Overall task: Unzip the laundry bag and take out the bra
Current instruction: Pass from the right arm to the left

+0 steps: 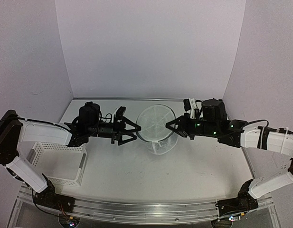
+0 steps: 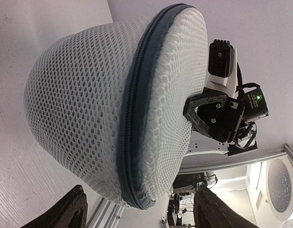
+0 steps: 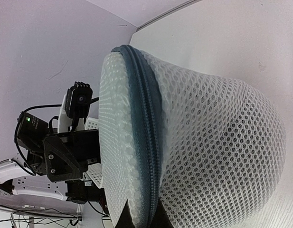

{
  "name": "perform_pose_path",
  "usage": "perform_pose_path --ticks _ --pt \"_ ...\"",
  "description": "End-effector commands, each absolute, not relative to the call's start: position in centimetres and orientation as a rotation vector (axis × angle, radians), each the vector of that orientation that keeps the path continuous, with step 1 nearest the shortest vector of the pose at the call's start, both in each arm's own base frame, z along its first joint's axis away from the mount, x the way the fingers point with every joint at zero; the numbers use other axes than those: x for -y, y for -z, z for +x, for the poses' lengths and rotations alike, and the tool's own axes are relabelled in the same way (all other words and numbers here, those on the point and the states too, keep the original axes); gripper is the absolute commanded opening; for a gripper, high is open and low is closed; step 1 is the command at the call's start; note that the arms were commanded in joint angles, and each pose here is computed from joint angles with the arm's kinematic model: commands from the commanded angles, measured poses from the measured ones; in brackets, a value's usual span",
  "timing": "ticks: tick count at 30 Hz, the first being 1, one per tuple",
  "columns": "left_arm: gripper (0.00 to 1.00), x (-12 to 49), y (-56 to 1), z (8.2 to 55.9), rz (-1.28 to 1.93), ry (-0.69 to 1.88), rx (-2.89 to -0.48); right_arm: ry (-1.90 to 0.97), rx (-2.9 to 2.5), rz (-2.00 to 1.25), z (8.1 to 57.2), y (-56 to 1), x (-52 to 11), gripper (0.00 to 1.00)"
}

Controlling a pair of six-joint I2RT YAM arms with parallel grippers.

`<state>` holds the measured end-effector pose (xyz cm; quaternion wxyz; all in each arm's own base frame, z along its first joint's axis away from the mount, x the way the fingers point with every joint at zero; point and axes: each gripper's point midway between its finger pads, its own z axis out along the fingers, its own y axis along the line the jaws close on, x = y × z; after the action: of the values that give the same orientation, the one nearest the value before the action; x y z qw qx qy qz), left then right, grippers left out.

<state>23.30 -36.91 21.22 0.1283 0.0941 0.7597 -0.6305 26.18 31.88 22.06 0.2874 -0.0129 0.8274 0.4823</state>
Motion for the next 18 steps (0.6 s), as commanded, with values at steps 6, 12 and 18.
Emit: perform_pose_path --ticks 6,12,18 --pt "0.75 37.2 -23.1 23.5 0.272 1.891 -2.156 -1.416 -2.074 -0.089 27.1 -25.8 -34.0 0.00" --pt "0.69 37.6 -22.9 23.6 0.271 1.906 -2.169 -1.444 -2.075 -0.109 27.2 -25.8 -34.8 0.00" --pt "0.52 37.9 -22.7 23.8 0.267 1.907 -2.174 -1.488 -2.072 -0.121 27.2 -25.6 -35.5 0.00"
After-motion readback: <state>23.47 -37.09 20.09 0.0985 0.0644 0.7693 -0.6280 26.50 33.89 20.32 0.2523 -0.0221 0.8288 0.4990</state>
